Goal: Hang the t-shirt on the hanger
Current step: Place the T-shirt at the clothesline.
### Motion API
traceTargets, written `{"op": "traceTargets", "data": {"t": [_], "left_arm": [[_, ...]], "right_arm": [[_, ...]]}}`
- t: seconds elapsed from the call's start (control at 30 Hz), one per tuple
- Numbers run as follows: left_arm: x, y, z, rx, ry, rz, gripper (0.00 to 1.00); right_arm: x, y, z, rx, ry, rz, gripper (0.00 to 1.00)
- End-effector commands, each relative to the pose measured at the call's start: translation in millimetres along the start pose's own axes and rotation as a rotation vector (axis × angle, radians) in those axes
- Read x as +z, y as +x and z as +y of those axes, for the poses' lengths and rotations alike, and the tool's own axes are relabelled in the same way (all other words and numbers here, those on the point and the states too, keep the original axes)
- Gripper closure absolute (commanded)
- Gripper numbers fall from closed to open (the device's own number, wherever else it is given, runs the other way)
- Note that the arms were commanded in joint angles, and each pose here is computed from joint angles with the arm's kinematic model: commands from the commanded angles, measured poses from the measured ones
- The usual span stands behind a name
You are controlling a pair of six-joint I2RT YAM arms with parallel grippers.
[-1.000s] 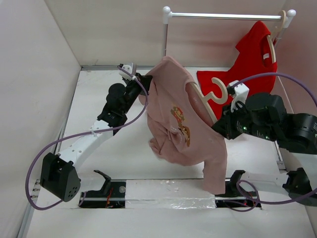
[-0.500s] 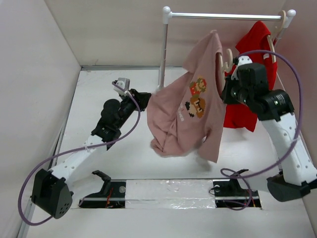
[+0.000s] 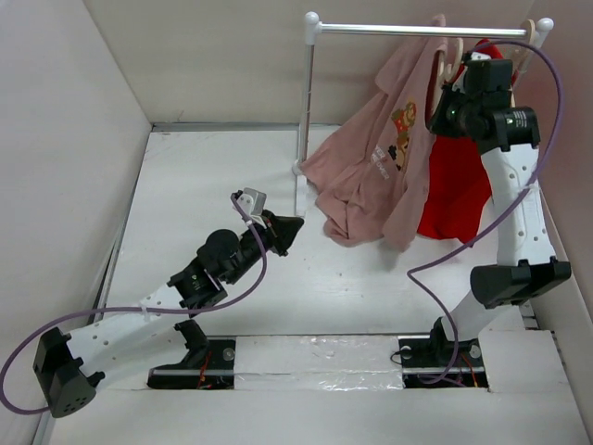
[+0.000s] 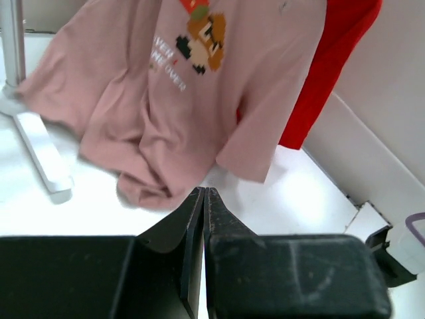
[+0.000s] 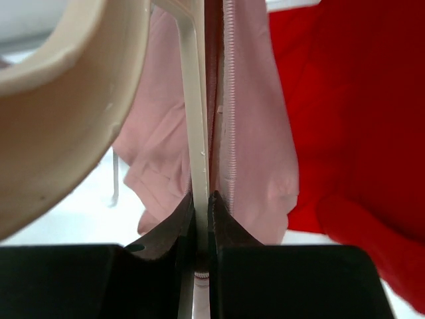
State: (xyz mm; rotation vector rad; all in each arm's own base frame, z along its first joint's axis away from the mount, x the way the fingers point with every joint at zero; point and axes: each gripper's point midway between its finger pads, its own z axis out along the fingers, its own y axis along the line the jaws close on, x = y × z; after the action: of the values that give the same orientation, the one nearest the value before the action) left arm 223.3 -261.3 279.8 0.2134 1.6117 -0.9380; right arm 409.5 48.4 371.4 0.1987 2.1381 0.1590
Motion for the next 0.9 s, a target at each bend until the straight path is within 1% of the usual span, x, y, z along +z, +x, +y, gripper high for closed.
{"op": "traceTargets", "data": {"t": [0.0, 0.03, 0.1, 0.2, 0.37, 0.5, 0.73, 0.87], "left_arm": [[-2, -16, 8, 0.043, -0.076, -0.069, 1.00], [-2, -12, 9, 0.044, -0.072, -0.064, 1.00], [-1, -10, 6, 0.040, -0.059, -0.056, 1.00], [-1, -7, 3, 0.033, -0.040, -0.046, 1.00], [-6, -12, 4, 0.030, -0.038, -0.071, 1.00], [-6, -13, 4, 0.029, -0.036, -0.078, 1.00], [-1, -5, 0, 0.028, -0.012, -0.053, 1.00], [0, -4, 1, 0.031, -0.015, -0.051, 1.00]], "right_arm": [[-18, -62, -1, 0.034, -0.037, -0.195, 1.00], [-24, -73, -2, 0.037, -0.042, -0.222, 1.00], [-12, -73, -15, 0.051, -0.011, -0.194, 1.00], [-12, -88, -28, 0.077, 0.007, -0.225, 1.00], [7, -94, -44, 0.103, 0.007, -0.217, 1.00], [14, -98, -43, 0.103, -0.020, -0.223, 1.00], [29, -101, -51, 0.106, -0.023, -0.214, 1.00], [38, -106, -53, 0.114, -0.033, -0.229, 1.00]]}}
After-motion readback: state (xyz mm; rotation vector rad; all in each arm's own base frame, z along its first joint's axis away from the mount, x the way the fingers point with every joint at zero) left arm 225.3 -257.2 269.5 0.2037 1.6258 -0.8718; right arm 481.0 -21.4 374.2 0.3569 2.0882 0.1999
